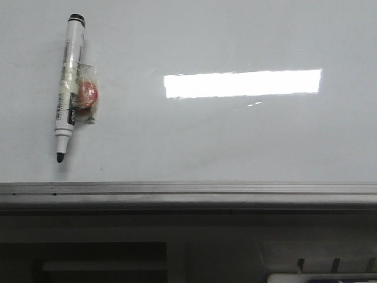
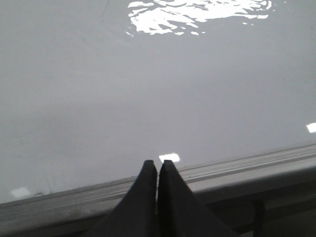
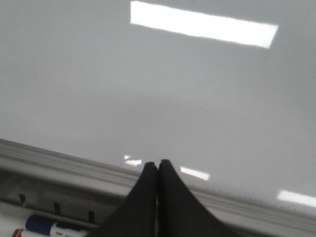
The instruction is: Write number 3 on whiteboard
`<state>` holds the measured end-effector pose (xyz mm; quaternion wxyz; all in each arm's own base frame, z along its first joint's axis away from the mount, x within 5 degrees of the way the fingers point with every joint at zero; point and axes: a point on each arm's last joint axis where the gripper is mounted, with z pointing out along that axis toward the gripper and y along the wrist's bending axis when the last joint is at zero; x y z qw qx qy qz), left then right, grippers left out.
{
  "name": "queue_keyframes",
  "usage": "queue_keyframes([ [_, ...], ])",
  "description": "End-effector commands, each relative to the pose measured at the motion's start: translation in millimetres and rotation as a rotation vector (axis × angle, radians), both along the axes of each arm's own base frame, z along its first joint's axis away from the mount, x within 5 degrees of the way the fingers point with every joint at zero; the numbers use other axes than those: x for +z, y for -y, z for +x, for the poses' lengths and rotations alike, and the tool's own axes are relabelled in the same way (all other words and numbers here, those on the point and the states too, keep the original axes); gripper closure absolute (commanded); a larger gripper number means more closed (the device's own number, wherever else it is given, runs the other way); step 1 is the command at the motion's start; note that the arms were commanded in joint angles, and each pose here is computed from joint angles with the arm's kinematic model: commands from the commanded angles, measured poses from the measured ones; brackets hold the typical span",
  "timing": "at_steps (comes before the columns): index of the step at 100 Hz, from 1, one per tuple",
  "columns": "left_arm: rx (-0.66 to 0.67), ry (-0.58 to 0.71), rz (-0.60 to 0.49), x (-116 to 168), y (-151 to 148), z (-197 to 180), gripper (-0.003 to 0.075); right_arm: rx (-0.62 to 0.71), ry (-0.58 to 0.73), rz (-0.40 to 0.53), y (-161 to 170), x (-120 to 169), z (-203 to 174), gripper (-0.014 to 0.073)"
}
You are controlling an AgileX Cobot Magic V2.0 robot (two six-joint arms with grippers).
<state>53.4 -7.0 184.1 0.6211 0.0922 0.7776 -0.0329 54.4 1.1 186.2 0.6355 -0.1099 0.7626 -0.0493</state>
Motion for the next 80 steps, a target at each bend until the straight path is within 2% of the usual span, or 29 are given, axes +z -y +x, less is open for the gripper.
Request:
queue_keyframes([
  [1,-0.018,0.101,-0.194,9,4,0,0.0741,0.052,0.181,0.055,-5,9,1,0.0645],
  [7,-0.022,0.113,-0.511,17,7,-1,0.0741,0.067,0.284,0.219,-7,20,1,0.0645],
  [14,-0.017,0.128,-0.712,22,7,-1,0.0741,0.060,0.364,0.392,-5,28,-1,0.0645],
  [23,-0.011,0.150,-0.795,26,6,-1,0.0741,0.037,0.365,0.561,-2,30,-1,0.0645],
  [34,-0.006,0.187,-0.826,30,4,-1,0.0741,0.023,0.320,0.672,-2,27,0,0.0645],
  [49,0.014,0.175,-1.030,34,2,-1,0.0741,0.014,0.325,0.812,0,34,-1,0.0645],
  [55,0.009,0.197,-1.028,39,1,-2,0.0741,0.027,0.328,0.823,-1,42,-3,0.0645],
  [62,-0.015,0.214,-0.962,48,2,-4,0.0741,0.055,0.318,0.814,-3,54,-6,0.0645],
  [72,-0.053,0.227,-0.787,73,6,-7,0.0741,0.094,0.297,0.713,-7,73,-10,0.0627],
  [80,-0.059,0.204,-0.607,94,8,-5,0.0740,0.110,0.272,0.619,-9,91,-12,0.0557],
])
